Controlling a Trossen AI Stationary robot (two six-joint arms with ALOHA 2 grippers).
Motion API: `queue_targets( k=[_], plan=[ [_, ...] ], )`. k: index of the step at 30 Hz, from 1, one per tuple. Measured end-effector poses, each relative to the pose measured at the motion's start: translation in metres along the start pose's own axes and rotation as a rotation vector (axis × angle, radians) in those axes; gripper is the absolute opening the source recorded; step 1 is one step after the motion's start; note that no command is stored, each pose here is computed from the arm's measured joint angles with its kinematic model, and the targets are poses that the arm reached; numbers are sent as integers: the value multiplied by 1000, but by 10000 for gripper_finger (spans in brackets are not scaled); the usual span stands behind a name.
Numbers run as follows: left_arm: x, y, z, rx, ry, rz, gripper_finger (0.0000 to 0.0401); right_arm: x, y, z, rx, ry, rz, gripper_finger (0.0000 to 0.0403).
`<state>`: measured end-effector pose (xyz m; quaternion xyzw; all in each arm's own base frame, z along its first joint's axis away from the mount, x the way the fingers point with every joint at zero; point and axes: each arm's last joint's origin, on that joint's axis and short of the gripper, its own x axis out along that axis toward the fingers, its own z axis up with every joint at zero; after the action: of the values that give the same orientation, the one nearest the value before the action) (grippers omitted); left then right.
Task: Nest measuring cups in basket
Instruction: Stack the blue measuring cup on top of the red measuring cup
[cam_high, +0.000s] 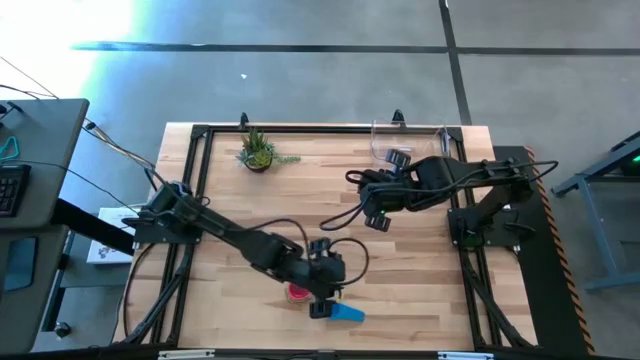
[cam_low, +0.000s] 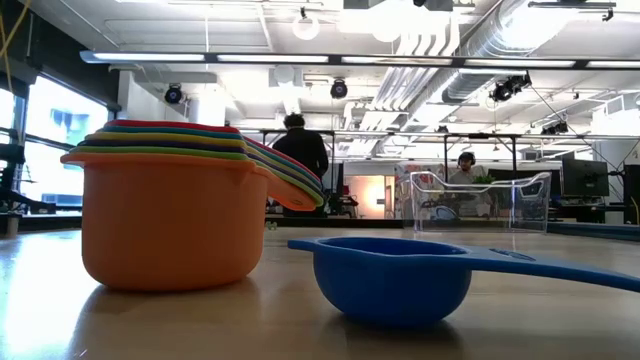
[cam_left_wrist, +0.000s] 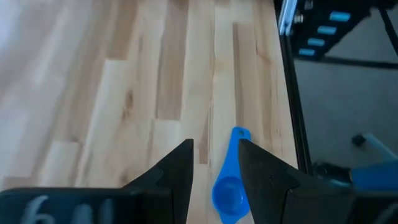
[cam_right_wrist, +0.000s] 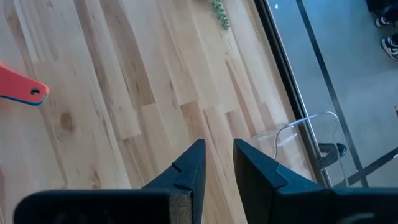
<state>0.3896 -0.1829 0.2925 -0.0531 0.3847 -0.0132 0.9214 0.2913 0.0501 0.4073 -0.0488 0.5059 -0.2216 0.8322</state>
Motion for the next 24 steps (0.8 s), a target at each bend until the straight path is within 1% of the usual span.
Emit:
queue_targets(
  k=[4, 9, 14, 17, 24],
  plan=[
    [17, 2, -5, -2, 52, -33, 115, 2, -5, 0, 8, 16, -14, 73],
    [35, 0, -15, 9, 109, -48, 115, 8, -16, 2, 34, 41, -37, 73],
    [52, -2, -24, 51, 158, -60, 115, 13, -25, 5, 66, 59, -40, 73],
    [62, -3, -30, 54, 189, -70, 115, 16, -29, 6, 81, 64, -47, 73],
    [79, -4, -38, 72, 214, -91, 115, 18, -34, 7, 97, 69, -55, 73]
  ],
)
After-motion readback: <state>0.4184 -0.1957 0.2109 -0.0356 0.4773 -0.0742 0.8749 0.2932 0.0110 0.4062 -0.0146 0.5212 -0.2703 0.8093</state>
